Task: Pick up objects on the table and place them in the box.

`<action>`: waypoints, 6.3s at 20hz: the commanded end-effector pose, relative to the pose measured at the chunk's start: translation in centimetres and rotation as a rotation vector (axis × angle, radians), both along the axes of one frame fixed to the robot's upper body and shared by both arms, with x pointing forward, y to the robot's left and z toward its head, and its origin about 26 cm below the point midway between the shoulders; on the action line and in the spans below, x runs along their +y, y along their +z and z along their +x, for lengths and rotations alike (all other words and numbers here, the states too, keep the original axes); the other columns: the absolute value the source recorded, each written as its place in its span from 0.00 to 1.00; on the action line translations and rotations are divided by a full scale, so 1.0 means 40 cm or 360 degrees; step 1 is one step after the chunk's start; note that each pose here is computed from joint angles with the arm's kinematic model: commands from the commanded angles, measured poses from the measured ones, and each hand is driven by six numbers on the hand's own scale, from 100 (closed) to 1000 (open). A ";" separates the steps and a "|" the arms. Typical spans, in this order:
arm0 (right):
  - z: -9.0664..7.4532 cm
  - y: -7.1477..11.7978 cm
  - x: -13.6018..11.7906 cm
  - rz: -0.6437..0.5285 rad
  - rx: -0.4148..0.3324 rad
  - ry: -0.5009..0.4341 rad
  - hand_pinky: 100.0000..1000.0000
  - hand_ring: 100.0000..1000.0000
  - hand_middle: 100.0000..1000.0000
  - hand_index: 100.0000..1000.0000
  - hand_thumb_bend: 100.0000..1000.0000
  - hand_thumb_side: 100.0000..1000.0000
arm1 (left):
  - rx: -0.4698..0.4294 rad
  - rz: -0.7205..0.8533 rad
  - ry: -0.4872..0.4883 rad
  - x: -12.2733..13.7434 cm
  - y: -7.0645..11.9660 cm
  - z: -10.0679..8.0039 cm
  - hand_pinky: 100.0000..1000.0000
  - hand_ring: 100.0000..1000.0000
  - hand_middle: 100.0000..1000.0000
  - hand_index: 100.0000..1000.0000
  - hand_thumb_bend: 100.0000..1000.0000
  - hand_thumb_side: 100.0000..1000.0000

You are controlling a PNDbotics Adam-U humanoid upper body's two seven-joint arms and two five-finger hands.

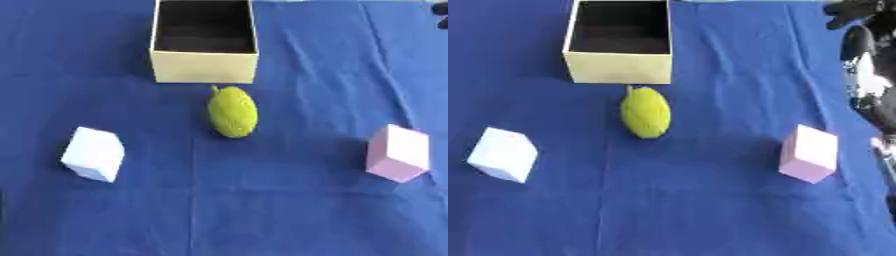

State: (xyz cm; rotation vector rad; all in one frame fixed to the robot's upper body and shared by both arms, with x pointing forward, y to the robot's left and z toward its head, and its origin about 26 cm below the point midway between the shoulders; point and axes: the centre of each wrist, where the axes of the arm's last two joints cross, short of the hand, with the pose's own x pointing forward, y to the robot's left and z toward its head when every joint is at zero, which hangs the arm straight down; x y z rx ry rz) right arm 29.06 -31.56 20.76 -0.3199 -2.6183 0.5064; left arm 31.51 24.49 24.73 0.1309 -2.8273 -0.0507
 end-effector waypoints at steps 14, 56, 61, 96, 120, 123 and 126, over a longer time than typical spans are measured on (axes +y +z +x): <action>-0.049 0.019 -0.098 -0.0580 0.0016 -0.0177 0.89 0.76 0.57 0.86 0.00 0.39 | -0.0037 0.0038 0.0088 0.026 0.018 -0.012 0.80 0.65 0.60 0.78 0.00 0.56; -0.095 0.004 -0.141 -0.1642 0.0709 -0.0533 1.00 0.91 0.79 0.95 0.00 0.14 | 0.0062 0.0223 0.0245 0.075 -0.012 -0.025 0.81 0.67 0.61 0.77 0.00 0.55; -0.101 -0.010 -0.143 -0.1667 0.0761 -0.0501 1.00 0.92 0.79 0.96 0.00 0.28 | 0.0075 0.0228 0.0248 0.078 -0.015 -0.026 0.81 0.67 0.60 0.77 0.00 0.55; -0.095 -0.033 -0.117 -0.1712 0.0879 -0.0572 1.00 0.95 0.84 1.00 0.00 0.64 | 0.0116 0.0203 0.0223 0.074 -0.027 -0.027 0.82 0.66 0.60 0.77 0.00 0.55; -0.090 -0.040 -0.105 -0.1690 0.0969 -0.0577 1.00 0.96 0.84 0.99 0.00 0.11 | 0.0146 0.0195 0.0197 0.069 -0.035 -0.027 0.82 0.67 0.60 0.77 0.00 0.55; -0.092 -0.044 -0.106 -0.1700 0.0981 -0.0566 1.00 0.96 0.85 1.00 0.00 0.13 | 0.0148 0.0197 0.0197 0.070 -0.035 -0.027 0.82 0.67 0.60 0.77 0.00 0.55; -0.094 -0.047 -0.107 -0.1722 0.0985 -0.0561 1.00 0.96 0.85 0.99 0.00 0.22 | 0.0151 0.0199 0.0196 0.070 -0.035 -0.027 0.82 0.67 0.60 0.77 0.00 0.55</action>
